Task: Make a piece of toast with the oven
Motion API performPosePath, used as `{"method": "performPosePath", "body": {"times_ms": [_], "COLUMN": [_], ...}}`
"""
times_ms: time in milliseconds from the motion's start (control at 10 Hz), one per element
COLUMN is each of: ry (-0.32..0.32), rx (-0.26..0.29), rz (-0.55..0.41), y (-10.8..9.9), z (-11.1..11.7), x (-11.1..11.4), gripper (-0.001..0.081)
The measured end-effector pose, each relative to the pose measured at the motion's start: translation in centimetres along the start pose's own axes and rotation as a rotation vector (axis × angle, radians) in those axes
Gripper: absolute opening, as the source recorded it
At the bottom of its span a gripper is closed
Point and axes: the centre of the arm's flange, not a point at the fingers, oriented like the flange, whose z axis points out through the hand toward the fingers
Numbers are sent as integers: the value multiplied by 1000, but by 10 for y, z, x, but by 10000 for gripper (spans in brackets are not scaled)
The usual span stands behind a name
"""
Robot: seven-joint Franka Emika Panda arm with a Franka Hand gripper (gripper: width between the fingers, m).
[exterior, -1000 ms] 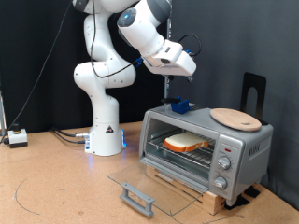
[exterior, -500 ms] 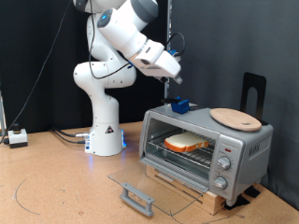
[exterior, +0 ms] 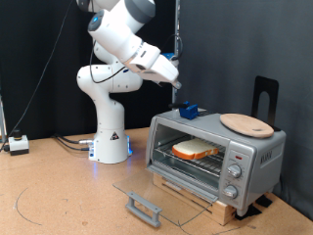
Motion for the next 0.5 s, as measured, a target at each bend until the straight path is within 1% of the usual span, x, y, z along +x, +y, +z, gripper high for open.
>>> {"method": "performPosePath", "body": {"times_ms": [200,500], "ry": [4,4], "rx": [1,-41], "rz": [33,44], "y": [14,35], "z": [-24,-58], "x": [-16,-37], "gripper": [809,809]}}
